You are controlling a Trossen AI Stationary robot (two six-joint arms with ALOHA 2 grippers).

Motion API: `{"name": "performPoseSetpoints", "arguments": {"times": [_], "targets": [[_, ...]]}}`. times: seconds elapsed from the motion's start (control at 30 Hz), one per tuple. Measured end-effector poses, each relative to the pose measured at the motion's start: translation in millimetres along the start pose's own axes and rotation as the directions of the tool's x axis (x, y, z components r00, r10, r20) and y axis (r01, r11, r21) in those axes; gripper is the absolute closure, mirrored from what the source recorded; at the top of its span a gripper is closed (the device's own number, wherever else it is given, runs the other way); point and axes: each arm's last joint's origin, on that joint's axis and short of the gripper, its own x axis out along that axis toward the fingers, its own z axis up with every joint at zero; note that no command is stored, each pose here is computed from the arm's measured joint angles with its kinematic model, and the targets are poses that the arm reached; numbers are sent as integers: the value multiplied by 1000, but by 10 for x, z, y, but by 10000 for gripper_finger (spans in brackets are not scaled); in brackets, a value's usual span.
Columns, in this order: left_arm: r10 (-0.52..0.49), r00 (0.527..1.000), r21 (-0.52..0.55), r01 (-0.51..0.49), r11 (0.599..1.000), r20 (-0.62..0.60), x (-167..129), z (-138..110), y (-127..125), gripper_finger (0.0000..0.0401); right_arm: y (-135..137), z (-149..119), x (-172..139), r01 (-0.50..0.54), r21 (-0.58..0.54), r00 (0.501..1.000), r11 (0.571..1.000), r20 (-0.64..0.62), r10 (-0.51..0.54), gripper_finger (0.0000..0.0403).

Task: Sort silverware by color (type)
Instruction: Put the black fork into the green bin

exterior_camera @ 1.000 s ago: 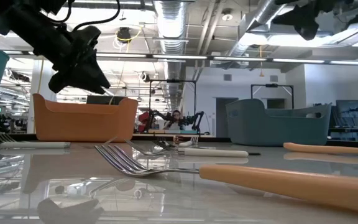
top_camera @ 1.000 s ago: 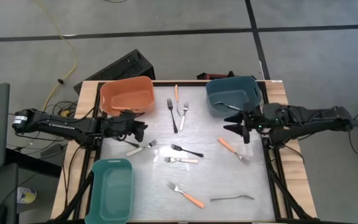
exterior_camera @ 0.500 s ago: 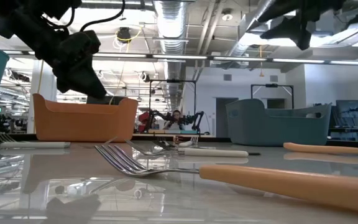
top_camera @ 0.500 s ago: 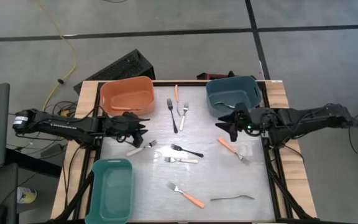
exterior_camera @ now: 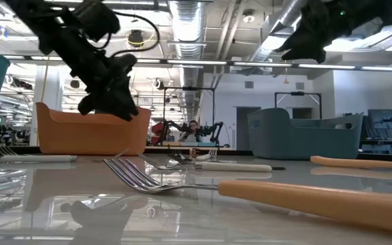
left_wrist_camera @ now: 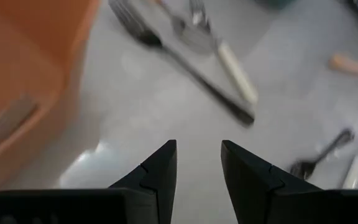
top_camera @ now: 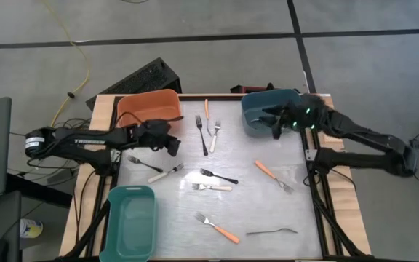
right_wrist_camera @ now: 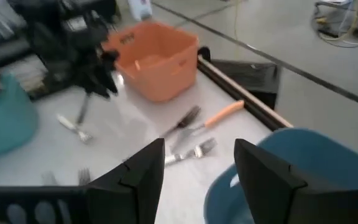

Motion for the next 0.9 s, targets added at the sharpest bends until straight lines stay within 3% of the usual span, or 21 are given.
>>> {"name": "performPoseSetpoints", "arguments": {"times": [0.13,0.27,0.43,0.57,0.73,0.9], "targets": [[27,996,67,-22,998,-84,-31,121,-40,290,-150,-12,56,-56,2,998,998,-36,56,187],[65,986,155,-41,987,-155,-64,100,-49,290,-129,-33,118,-72,28,996,997,-59,73,187],[6,954,233,68,970,-300,-82,-57,-132,290,133,-88,238,-176,108,976,979,-109,187,189],[-33,932,338,164,927,-362,-119,-183,-256,290,391,-148,259,-197,217,963,956,-142,231,198],[91,899,471,136,872,-428,-191,-360,-270,290,719,-230,205,-231,289,943,929,-167,286,216],[222,815,563,148,813,-535,-292,-459,-175,290,947,-302,137,-270,256,930,928,-183,320,232]]}}
